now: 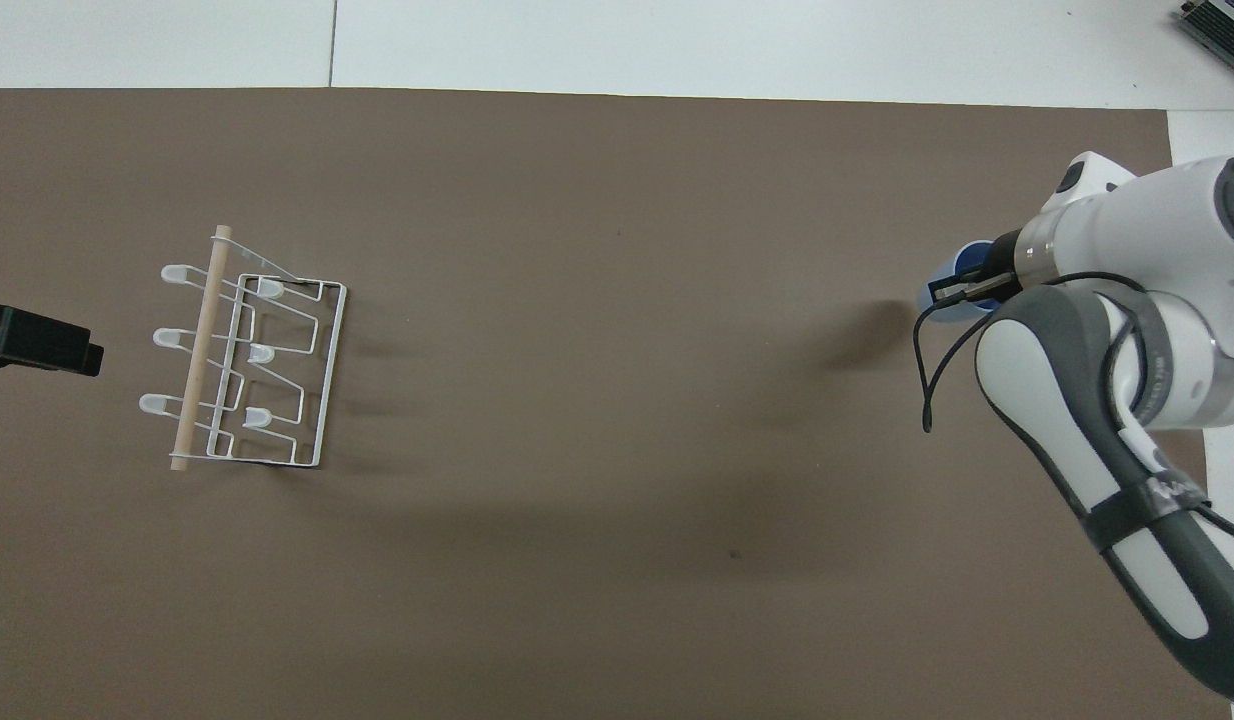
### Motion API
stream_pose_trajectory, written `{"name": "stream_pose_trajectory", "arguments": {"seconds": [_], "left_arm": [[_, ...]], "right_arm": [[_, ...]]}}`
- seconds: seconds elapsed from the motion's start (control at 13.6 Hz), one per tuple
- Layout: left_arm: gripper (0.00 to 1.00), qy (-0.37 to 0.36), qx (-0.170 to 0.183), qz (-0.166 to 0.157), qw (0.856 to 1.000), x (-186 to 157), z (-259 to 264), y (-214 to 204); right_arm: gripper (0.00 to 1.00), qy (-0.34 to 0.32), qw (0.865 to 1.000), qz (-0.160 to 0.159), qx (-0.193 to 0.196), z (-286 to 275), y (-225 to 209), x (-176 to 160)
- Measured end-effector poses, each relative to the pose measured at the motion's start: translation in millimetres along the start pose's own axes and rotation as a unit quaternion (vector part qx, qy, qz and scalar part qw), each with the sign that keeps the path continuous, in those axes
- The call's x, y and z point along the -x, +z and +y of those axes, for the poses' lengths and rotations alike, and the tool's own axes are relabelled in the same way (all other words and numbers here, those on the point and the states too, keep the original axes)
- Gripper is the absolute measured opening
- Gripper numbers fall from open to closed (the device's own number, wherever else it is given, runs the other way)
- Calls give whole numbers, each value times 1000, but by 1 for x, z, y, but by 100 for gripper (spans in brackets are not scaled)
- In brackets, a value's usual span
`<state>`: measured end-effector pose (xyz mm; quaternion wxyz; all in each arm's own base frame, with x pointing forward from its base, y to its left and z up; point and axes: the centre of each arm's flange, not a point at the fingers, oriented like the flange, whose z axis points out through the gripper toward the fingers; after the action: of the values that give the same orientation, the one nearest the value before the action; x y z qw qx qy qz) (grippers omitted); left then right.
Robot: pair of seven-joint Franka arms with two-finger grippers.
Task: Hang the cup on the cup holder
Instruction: 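Carry the cup toward the rack while the left gripper reaches toward it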
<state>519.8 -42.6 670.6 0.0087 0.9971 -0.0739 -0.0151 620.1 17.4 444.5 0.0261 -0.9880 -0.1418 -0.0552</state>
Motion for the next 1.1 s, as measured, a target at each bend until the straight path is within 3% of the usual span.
{"name": "stream_pose_trajectory", "arguments": {"seconds": [0.37, 0.59, 0.88, 1.1], "left_arm": [[100, 1, 0, 0, 1000, 0, 1, 0], [100, 4, 1, 1, 1000, 0, 5, 0], [100, 14, 1, 1, 1000, 0, 15, -1], [100, 14, 1, 2, 1000, 0, 15, -1]], "right_arm": [[5, -7, 1000, -9, 6, -18, -128, 23], [5, -7, 1000, -18, 4, -27, -175, 40], [5, 2, 998, -2, -69, -41, -174, 36], [5, 5, 987, 15, -159, -69, -173, 30]]}}
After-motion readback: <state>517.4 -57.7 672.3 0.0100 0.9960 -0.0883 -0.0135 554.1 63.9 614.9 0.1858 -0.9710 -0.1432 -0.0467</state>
